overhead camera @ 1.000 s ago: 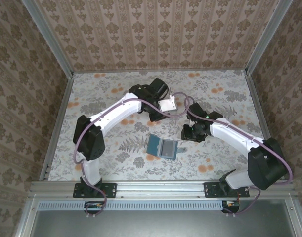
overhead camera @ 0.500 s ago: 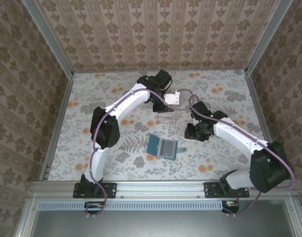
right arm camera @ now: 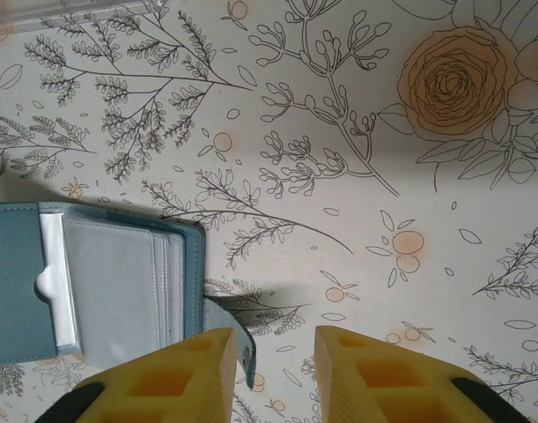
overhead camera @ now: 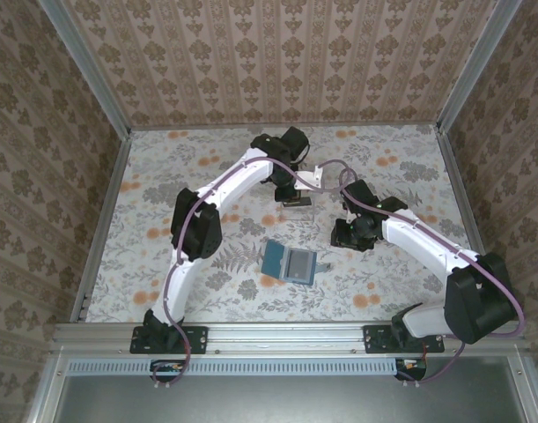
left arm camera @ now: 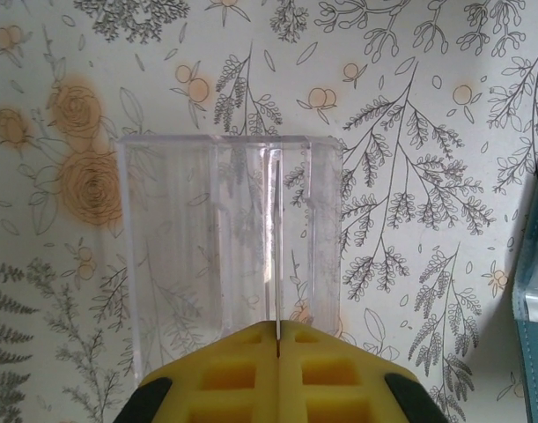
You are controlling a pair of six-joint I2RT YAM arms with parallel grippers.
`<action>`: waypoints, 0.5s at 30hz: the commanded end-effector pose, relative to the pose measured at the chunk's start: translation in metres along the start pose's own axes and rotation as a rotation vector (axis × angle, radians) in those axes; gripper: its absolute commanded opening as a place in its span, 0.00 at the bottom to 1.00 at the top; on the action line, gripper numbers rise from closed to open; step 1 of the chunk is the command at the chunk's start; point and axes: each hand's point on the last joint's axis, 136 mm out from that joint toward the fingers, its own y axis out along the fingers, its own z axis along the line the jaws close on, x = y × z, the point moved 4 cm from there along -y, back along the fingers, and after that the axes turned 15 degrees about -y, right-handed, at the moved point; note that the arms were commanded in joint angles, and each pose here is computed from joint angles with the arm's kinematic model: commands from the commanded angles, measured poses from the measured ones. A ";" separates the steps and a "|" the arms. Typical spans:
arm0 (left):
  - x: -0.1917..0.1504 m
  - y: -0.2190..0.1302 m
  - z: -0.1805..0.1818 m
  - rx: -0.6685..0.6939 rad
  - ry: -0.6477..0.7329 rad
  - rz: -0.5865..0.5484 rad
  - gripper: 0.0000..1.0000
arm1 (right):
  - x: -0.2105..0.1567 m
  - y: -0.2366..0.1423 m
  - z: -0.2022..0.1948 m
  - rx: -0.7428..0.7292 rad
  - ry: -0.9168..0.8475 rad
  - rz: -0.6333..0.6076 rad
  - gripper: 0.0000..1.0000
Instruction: Take the credit cards out of the card holder
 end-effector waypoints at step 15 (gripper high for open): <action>-0.018 0.020 -0.016 -0.213 -0.014 0.102 0.00 | -0.007 0.006 -0.007 -0.008 -0.011 0.023 0.30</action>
